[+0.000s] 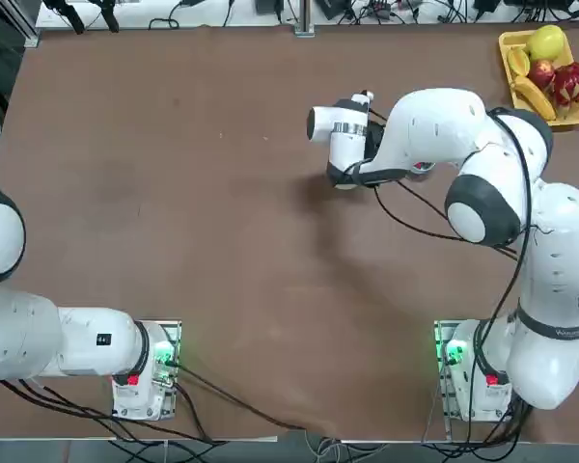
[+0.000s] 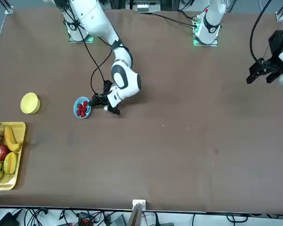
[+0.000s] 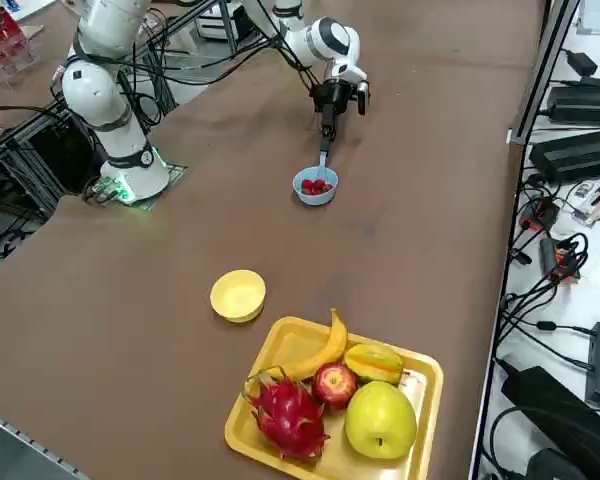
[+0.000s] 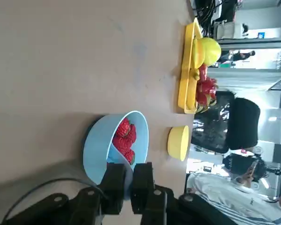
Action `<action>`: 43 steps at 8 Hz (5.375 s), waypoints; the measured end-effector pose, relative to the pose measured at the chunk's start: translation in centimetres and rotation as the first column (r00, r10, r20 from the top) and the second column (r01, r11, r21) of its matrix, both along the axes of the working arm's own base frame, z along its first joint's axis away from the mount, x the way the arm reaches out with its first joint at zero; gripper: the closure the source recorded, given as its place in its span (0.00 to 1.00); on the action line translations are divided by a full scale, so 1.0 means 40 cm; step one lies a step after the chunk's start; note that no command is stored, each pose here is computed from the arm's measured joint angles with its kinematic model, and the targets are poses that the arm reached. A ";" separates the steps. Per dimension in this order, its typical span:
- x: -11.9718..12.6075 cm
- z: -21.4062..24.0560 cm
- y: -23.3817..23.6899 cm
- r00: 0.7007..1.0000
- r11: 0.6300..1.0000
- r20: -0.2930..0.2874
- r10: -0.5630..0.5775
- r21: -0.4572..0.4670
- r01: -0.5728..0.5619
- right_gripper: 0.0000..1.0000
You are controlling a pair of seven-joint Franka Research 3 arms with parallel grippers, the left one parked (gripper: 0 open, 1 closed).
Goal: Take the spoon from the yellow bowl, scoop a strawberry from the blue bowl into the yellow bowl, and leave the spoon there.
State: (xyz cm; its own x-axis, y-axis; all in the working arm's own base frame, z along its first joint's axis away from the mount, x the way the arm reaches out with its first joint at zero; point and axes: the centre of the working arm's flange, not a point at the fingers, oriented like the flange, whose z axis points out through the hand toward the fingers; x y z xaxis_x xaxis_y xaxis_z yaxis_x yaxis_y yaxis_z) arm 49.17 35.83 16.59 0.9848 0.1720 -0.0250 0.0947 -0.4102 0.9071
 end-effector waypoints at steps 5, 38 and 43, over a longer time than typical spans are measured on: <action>-0.009 -0.033 0.017 1.000 0.998 -0.001 0.014 -0.057 -0.014 0.89; 0.163 0.184 -0.684 0.974 0.955 -0.028 -0.224 -0.207 0.214 0.89; 0.133 0.138 -0.862 0.934 0.970 -0.279 -0.223 -0.164 0.182 0.89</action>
State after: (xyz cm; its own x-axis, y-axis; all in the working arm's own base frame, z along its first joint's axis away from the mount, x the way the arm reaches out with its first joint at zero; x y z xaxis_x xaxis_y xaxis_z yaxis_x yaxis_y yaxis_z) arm 54.51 1.36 22.10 0.9435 -0.0550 -0.3268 0.2923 -0.3262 0.8990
